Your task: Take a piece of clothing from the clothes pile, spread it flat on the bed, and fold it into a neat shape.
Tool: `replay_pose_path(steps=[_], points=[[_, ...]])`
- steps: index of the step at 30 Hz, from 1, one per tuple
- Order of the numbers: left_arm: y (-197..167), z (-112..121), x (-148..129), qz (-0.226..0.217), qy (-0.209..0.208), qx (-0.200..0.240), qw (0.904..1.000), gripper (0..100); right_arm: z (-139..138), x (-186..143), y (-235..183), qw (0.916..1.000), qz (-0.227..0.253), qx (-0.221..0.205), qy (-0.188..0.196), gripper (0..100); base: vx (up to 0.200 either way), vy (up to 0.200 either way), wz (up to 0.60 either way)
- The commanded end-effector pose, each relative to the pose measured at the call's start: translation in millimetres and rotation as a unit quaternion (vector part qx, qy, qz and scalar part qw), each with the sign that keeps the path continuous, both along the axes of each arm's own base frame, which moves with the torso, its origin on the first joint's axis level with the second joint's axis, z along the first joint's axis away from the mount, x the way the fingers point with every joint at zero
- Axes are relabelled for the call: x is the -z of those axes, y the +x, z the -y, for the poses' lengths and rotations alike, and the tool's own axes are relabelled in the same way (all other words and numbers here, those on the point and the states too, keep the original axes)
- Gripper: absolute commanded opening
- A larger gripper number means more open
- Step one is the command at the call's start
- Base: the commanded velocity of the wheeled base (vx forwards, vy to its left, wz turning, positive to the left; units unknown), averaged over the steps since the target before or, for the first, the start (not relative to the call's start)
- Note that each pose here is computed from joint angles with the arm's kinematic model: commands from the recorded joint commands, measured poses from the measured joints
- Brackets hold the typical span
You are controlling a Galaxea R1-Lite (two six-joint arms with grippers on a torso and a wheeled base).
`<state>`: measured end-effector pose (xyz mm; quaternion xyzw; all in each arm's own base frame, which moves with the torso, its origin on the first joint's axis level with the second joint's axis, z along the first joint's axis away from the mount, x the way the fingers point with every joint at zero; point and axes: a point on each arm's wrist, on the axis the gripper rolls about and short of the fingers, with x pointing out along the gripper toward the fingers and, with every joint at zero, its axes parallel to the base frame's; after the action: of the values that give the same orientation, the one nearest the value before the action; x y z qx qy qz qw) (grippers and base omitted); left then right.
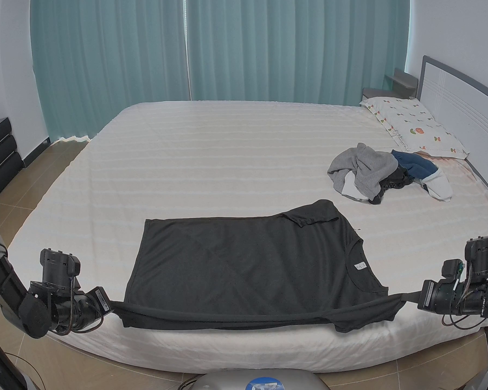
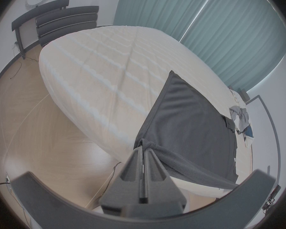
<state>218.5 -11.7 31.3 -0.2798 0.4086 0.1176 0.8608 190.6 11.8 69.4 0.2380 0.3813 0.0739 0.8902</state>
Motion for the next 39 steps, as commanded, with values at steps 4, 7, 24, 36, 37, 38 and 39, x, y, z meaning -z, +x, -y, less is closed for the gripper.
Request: replay_pose_path(steps=[4,7,24,36,37,38,39], points=[[-16,0,-11,-0.016,0.017,0.019,0.9995,0,0,-4,-27,0.9999,0.01,-0.002,-0.004,0,0.0,0.0,0.0],[-19,0,-9,-0.03,0.019,0.021,0.9992,0,0,0,-33,1.0,0.002,-0.005,-0.006,0,0.0,0.0,0.0],[50,4,-6,0.008,-0.036,-0.033,0.9988,0,-2,9,40,1.0,-0.006,0.002,-0.005,0,0.0,0.0,0.0],[100,7,12,0.016,-0.048,-0.045,0.9977,0,-4,31,88,0.9999,-0.017,0.001,-0.002,0,0.0,0.0,0.0],[102,7,14,0.015,-0.048,-0.045,0.9977,0,-4,32,91,0.9999,-0.016,0.002,-0.001,0,0.0,0.0,0.0],[105,8,16,0.014,-0.05,-0.046,0.9976,0,-5,34,94,0.9999,-0.013,0.002,-0.001,0,0.0,0.0,0.0],[106,7,16,0.015,-0.05,-0.048,0.9975,0,-5,35,95,0.9999,-0.011,0.001,-0.001,0,0.0,0.0,0.0]])
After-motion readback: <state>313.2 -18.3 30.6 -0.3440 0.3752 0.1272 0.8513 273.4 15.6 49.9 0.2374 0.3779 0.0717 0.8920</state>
